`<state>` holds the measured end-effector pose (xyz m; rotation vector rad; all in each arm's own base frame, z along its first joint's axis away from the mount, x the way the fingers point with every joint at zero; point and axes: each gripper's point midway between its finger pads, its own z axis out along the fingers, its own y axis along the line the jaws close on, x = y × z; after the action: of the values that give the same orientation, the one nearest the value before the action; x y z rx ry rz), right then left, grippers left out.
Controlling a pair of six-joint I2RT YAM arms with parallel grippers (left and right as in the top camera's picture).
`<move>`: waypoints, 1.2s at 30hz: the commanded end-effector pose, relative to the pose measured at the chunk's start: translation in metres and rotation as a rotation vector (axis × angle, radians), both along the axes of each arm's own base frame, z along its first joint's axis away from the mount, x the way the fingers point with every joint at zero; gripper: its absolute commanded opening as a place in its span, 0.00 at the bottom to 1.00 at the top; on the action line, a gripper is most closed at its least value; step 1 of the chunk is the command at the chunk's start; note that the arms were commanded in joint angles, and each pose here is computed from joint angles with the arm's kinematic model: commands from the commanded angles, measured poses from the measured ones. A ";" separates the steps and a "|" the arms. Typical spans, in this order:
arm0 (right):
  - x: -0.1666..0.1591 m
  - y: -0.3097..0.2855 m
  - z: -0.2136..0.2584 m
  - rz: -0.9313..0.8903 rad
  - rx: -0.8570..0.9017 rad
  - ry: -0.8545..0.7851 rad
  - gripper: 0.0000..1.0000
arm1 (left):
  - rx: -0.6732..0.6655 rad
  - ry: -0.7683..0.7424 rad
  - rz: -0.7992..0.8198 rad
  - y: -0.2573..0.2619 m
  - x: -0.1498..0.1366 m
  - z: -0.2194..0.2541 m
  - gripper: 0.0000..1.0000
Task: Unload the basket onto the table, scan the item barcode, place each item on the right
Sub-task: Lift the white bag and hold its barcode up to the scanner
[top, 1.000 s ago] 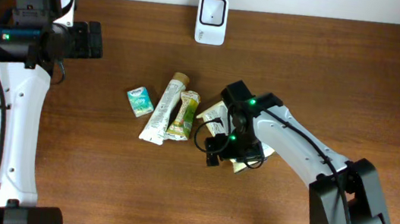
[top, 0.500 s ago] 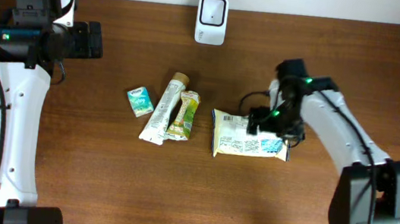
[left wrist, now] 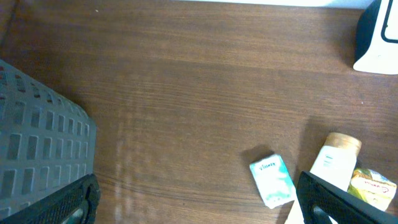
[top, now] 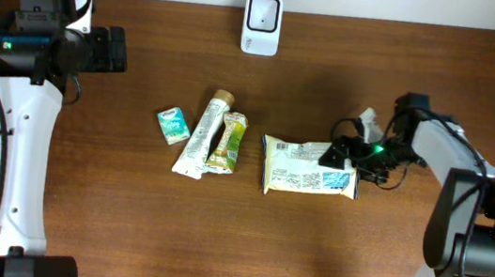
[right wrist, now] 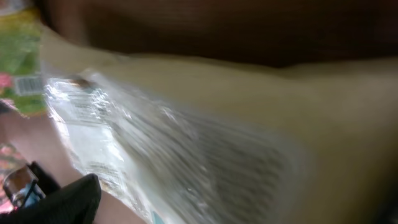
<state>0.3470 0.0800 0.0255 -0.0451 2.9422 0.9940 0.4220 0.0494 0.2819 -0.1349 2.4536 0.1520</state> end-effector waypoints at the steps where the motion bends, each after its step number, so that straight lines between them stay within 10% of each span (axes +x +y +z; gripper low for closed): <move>1: -0.011 0.051 -0.028 0.138 0.051 0.022 0.99 | 0.001 -0.020 0.013 0.001 -0.003 0.008 0.99; 3: -0.017 0.061 -0.035 0.168 0.039 0.041 0.91 | 0.001 -0.020 0.013 0.001 -0.003 0.008 0.99; 8: -0.012 0.051 -0.035 0.127 0.040 0.047 0.14 | 0.001 -0.020 0.013 0.001 -0.003 0.008 0.99; 14: -0.006 0.057 -0.013 0.065 0.200 0.065 0.04 | 0.001 -0.020 0.013 0.001 -0.003 0.008 0.99; 19: 0.004 0.050 0.094 0.136 0.513 -0.223 0.04 | 0.001 -0.020 0.013 0.001 -0.003 0.008 0.99; 28: -0.019 0.018 0.222 0.088 0.528 -0.547 0.04 | 0.001 -0.020 0.013 0.002 -0.003 0.008 0.99; 36: -0.024 0.015 0.235 0.093 0.512 -0.599 0.04 | 0.000 -0.018 0.014 0.002 -0.003 0.008 0.99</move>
<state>0.3252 0.0917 0.2411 -0.3533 2.1850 1.3911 0.4217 0.0493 0.2816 -0.1347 2.4551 0.1515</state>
